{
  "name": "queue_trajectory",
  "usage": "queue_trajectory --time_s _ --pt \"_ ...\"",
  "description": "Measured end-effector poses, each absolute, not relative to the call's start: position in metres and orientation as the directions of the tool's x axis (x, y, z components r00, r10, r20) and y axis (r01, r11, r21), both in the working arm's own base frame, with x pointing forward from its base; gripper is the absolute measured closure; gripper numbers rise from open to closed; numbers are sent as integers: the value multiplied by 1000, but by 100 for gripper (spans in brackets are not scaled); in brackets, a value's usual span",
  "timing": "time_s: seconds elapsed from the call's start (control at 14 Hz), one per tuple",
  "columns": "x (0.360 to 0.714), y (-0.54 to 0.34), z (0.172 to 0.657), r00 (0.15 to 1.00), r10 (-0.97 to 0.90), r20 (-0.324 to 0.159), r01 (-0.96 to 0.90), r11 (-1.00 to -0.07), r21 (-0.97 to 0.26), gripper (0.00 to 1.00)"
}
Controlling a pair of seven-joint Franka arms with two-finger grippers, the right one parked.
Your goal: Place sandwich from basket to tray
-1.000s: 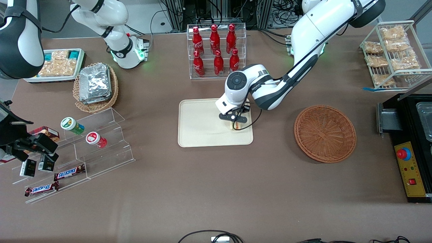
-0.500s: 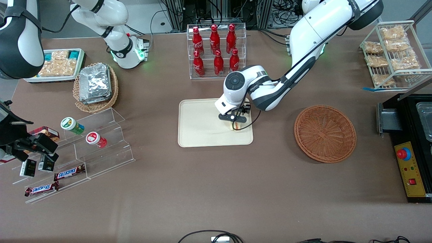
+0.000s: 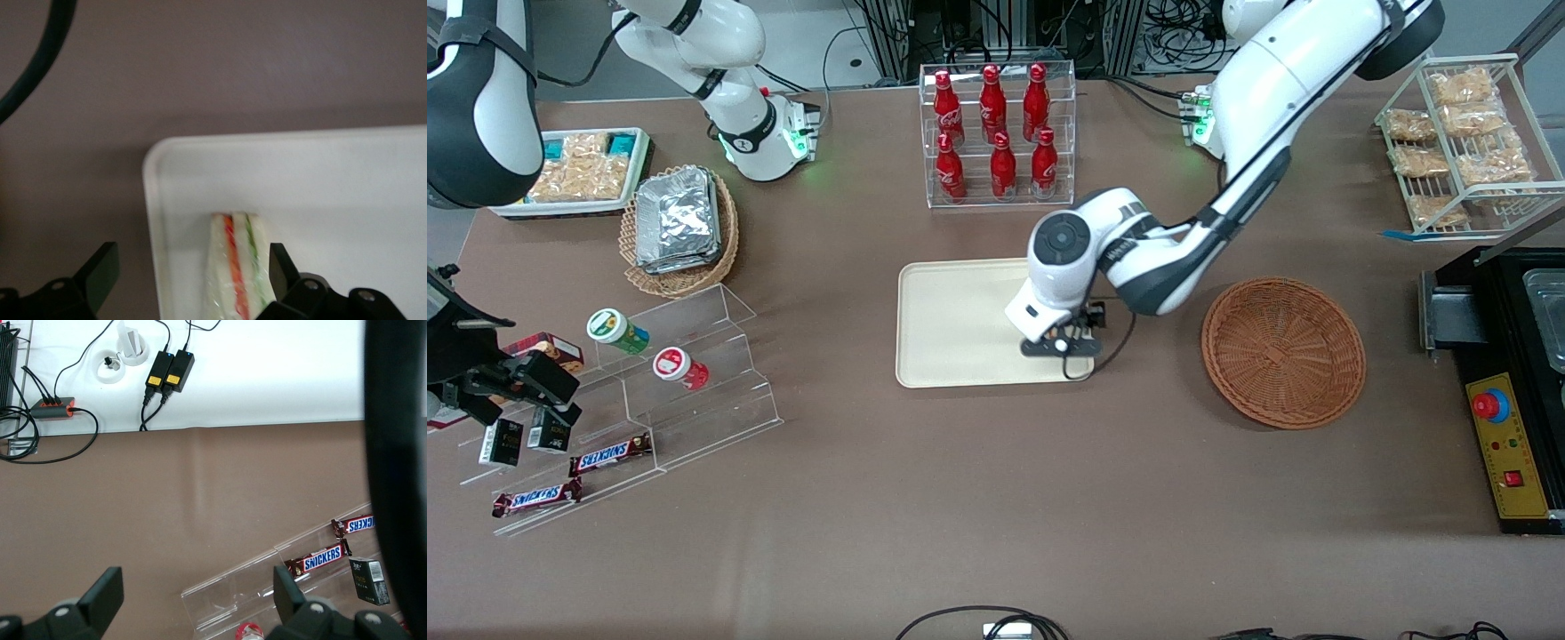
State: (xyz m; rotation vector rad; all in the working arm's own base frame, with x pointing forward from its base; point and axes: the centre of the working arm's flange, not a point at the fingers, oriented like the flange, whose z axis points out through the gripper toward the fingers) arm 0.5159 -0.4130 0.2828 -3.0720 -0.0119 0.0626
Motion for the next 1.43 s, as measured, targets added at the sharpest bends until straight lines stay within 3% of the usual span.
queue_trajectory --time_s 0.36,0.64,1.07,1.43 --pt "589 -313 340 975 221 -31 216 -971 -102 0" --pt "614 -220 397 970 240 -24 233 -960 -156 0" --pt "621 -117 479 978 133 -164 108 -982 -155 0" --pt "608 -58 530 975 36 -218 13 -994 -104 0"
